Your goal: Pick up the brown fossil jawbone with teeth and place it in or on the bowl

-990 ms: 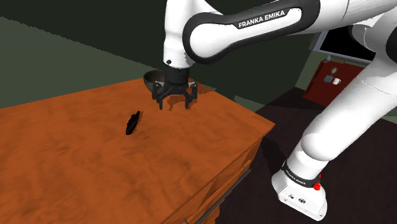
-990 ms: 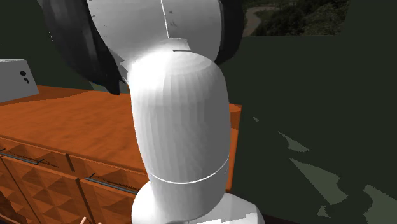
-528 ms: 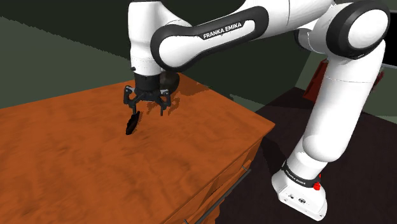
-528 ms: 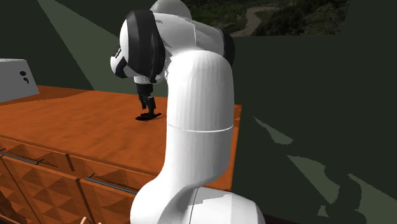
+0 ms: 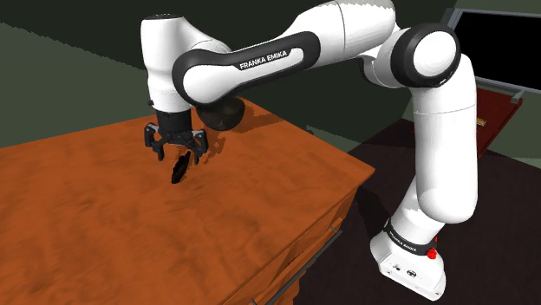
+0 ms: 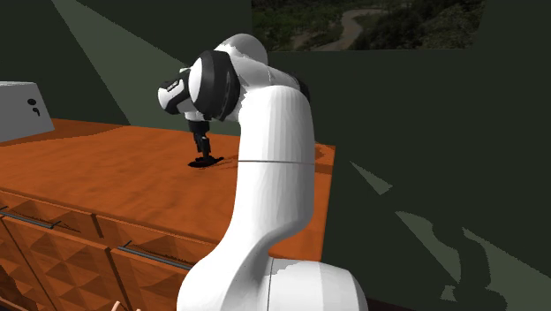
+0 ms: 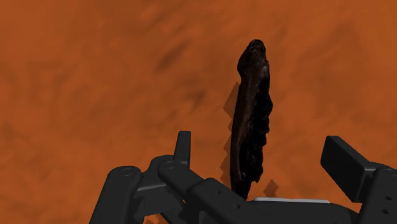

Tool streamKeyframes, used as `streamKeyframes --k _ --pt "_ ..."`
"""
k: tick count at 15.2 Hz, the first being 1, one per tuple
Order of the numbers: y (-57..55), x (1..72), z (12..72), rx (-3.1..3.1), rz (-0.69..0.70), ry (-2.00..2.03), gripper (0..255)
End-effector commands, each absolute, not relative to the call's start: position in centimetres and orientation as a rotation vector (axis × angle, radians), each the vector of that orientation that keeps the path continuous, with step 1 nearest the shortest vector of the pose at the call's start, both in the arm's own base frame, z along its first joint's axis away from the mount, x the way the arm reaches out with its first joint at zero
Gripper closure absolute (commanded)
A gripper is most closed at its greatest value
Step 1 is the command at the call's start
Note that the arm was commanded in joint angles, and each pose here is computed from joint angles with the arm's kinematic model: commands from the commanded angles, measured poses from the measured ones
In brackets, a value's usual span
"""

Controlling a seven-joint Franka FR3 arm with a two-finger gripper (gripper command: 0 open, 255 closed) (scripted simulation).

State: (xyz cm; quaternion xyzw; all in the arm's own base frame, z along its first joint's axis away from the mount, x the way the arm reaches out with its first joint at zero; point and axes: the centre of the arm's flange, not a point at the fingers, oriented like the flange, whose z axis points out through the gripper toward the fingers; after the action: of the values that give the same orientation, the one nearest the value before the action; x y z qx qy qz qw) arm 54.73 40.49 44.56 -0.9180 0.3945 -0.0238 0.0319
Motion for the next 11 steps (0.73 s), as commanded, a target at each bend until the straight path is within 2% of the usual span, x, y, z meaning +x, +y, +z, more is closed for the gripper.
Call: streamKeyframes --k 1,4,11 --pt "40.6 54.8 43.4 -2.825 -0.074 1.218 0" --pt "40.7 55.0 41.6 -2.825 -0.074 1.218 0" --pt "40.7 55.0 41.6 -2.825 -0.074 1.218 0"
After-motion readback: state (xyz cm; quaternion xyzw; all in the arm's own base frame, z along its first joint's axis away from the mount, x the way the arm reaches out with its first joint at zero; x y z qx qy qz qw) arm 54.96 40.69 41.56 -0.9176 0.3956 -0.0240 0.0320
